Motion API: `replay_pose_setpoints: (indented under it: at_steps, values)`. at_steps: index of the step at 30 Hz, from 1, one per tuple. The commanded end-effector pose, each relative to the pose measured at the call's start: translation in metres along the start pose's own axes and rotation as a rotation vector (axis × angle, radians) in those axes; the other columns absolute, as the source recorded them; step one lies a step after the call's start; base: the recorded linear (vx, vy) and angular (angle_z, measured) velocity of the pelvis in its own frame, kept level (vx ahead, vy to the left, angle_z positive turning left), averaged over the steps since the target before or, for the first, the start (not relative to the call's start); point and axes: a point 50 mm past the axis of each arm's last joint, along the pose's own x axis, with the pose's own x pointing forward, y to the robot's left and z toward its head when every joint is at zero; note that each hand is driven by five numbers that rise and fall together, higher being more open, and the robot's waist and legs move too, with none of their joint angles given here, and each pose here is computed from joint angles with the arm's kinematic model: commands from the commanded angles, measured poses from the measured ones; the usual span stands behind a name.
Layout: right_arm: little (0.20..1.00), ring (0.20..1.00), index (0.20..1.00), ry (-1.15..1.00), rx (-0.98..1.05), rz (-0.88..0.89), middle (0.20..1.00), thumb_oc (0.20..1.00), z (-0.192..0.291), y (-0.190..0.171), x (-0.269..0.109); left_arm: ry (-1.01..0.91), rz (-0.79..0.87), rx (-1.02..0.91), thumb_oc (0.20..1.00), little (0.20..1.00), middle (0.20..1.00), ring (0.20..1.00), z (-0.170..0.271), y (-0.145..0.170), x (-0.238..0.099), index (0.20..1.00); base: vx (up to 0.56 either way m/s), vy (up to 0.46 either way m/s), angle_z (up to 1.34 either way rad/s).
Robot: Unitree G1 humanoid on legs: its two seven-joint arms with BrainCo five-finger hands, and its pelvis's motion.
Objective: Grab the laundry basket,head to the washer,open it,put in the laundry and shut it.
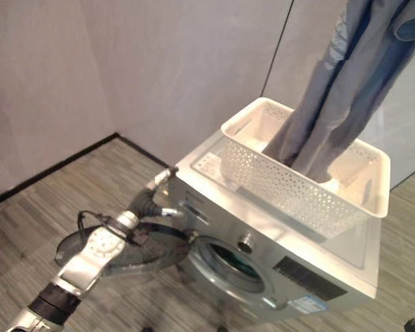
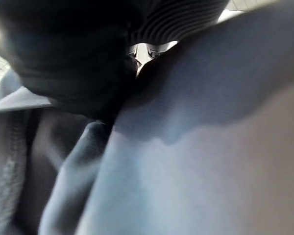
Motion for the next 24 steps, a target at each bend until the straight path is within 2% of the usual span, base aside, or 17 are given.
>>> replay_pose_setpoints:
  at_steps: [1, 5, 6, 8, 10, 11, 12, 13, 14, 16, 18, 24]
  values:
    - [0.2, 0.2, 0.2, -0.036, 0.055, -0.14, 0.2, 0.2, 0.028, -0.041, 0.022, -0.223, -0.004, 0.033, 1.0, 1.0, 1.0, 1.0, 0.046, 0.008, 0.024, 1.0, 0.0, 0.0, 0.0]
    - [0.2, 0.2, 0.2, -0.043, 0.11, -0.098, 0.2, 0.2, 0.04, -0.025, 0.026, -0.324, 0.022, 0.034, 1.0, 1.0, 1.0, 1.0, 0.075, 0.006, 0.062, 1.0, 0.0, 0.0, 0.0]
    - [0.2, 0.2, 0.2, -0.056, 0.143, -0.065, 0.2, 0.2, 0.051, -0.013, 0.029, -0.324, 0.039, 0.045, 1.0, 1.0, 1.0, 1.0, 0.086, -0.001, 0.092, 1.0, -0.01, 0.02, -0.08]
    - [0.2, 0.2, 0.2, -0.089, 0.198, -0.009, 0.2, 0.2, 0.07, 0.008, 0.03, -0.237, 0.005, -0.054, 1.0, 1.0, 1.0, 1.0, 0.084, -0.026, 0.124, 1.0, -0.01, 0.026, -0.19]
    - [0.2, 0.2, 0.2, -0.097, 0.219, 0.005, 0.2, 0.2, 0.076, 0.014, 0.03, -0.197, -0.031, -0.1, 1.0, 1.0, 1.0, 1.0, 0.08, -0.038, 0.13, 1.0, -0.01, 0.021, -0.17]
    - [0.2, 0.2, 0.2, -0.112, 0.255, 0.047, 0.2, 0.2, 0.087, 0.03, 0.029, -0.056, -0.073, -0.231, 1.0, 1.0, 1.0, 1.0, 0.06, -0.059, 0.139, 1.0, 0.0, 0.017, -0.17]
    - [0.2, 0.2, 0.2, -0.112, 0.254, 0.047, 0.2, 0.2, 0.088, 0.03, 0.029, -0.058, -0.073, -0.233, 1.0, 1.0, 1.0, 1.0, 0.061, -0.059, 0.14, 1.0, 0.0, 0.03, -0.21]
    - [0.2, 0.2, 0.2, -0.131, 0.285, 0.116, 0.2, 0.2, 0.106, 0.052, 0.026, 0.039, -0.052, -0.278, 1.0, 1.0, 1.0, 1.0, 0.056, -0.067, 0.154, 1.0, 0.0, 0.014, -0.24]
    - [0.2, 0.2, 0.2, -0.133, 0.284, 0.116, 0.2, 0.2, 0.107, 0.052, 0.027, 0.036, -0.052, -0.28, 1.0, 1.0, 1.0, 1.0, 0.057, -0.067, 0.155, 1.0, -0.01, 0.028, -0.2]
    - [0.2, 0.2, 0.2, -0.161, 0.341, 0.204, 0.2, 0.2, 0.135, 0.078, 0.022, 0.15, -0.007, -0.289, 1.0, 1.0, 1.0, 1.0, 0.052, -0.067, 0.17, 1.0, 0.01, 0.028, -0.41]
    - [0.2, 0.2, 0.2, -0.183, 0.394, 0.278, 0.2, 0.2, 0.155, 0.102, 0.014, 0.246, 0.066, -0.269, 1.0, 1.0, 1.0, 1.0, 0.045, -0.053, 0.179, 1.0, 0.02, 0.008, -0.71]
    - [0.2, 0.2, 0.2, -0.219, 0.408, 0.318, 0.2, 0.2, 0.168, 0.109, 0.008, 0.23, 0.143, -0.207, 1.0, 1.0, 1.0, 1.0, 0.067, -0.025, 0.194, 1.0, 0.02, -0.016, -0.34]
